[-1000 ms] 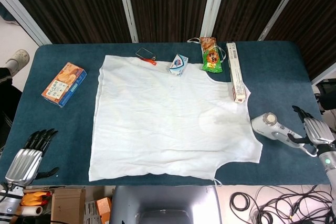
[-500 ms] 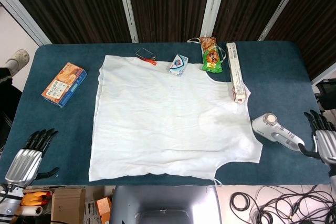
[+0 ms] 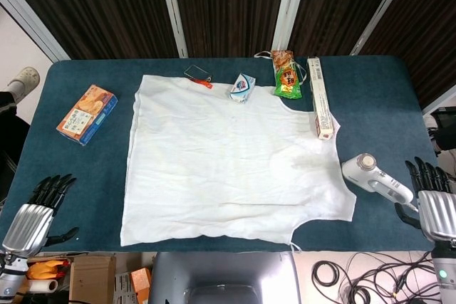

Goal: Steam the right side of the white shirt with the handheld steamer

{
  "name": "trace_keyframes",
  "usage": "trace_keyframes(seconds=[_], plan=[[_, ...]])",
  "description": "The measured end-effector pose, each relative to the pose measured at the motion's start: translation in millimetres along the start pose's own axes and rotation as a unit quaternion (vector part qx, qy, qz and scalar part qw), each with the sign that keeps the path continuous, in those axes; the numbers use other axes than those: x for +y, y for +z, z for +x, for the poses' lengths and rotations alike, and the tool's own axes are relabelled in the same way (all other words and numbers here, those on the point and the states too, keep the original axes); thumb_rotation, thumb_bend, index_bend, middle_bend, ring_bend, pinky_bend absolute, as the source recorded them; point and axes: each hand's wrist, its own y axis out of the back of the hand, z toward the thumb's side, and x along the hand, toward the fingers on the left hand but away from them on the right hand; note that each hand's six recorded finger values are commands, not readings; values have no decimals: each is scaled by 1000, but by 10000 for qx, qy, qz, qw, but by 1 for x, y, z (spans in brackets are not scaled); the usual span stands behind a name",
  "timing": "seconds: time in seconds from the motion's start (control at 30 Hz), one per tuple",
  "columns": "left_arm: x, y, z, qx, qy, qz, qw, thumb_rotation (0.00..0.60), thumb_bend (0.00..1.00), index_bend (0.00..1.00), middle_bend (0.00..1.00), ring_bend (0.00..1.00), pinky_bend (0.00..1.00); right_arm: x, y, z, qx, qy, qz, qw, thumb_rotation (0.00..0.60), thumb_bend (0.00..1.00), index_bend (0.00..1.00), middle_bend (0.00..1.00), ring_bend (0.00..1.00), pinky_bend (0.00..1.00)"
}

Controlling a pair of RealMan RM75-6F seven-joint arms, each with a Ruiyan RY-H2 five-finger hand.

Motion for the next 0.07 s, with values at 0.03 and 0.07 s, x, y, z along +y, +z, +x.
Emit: trace_keyframes(seconds=[0.03,0.07], plan=[[0,0,0,-7,11,0,10000,600,0,0,50,0,69,-1,0,-1,3,36,-7,10000,600,238,0,0,0,63],[-1,0,0,-12,17,1,10000,600,0,0,50,0,69,-2,0,-2,14,65,-10,10000,600,238,0,0,0,63]])
